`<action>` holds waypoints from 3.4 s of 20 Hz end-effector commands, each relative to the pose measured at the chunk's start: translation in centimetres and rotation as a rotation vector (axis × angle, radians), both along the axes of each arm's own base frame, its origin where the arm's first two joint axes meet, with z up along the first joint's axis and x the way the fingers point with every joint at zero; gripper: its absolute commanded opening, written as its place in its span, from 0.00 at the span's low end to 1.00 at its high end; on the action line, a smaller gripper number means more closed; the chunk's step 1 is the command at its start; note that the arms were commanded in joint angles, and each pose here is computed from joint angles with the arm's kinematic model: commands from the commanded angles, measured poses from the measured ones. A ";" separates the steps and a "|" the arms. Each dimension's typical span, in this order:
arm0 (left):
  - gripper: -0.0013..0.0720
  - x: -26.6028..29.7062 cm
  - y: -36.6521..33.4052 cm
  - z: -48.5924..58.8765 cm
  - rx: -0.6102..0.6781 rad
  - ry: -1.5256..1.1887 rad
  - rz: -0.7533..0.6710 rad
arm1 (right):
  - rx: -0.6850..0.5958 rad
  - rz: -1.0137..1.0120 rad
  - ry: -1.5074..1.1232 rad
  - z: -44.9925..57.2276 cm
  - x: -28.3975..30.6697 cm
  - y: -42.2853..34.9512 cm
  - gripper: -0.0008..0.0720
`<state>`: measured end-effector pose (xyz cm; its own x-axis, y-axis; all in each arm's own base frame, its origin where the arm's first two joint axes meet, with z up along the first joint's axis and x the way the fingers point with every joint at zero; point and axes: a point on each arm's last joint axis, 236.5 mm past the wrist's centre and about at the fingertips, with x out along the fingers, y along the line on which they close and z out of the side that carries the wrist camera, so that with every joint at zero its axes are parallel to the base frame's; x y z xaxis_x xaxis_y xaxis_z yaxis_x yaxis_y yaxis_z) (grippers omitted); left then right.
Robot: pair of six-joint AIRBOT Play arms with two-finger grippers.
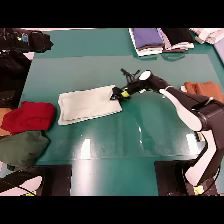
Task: Fold the shirts.
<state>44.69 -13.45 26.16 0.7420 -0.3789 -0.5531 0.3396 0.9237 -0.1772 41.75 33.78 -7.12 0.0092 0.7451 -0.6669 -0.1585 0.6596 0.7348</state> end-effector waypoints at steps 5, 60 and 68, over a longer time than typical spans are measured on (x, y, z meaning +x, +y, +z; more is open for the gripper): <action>0.06 -2.8 -7.2 0.3 -0.014 -0.005 -0.169 | -0.021 -0.051 -0.318 9.0 7.3 -2.0 0.03; 0.06 -5.1 -12.5 1.2 -0.045 -0.038 -0.279 | -0.695 -0.825 -0.242 24.0 -11.0 -48.3 0.88; 0.06 -4.9 -12.5 1.5 -0.051 -0.051 -0.274 | -0.469 -0.348 -0.555 26.9 -5.0 -27.5 0.86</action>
<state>39.68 -25.84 27.33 0.6283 -0.5925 -0.5042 0.5852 0.7870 -0.1955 36.08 -0.54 18.90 0.6023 0.1645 -0.7812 0.0304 0.9731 0.2283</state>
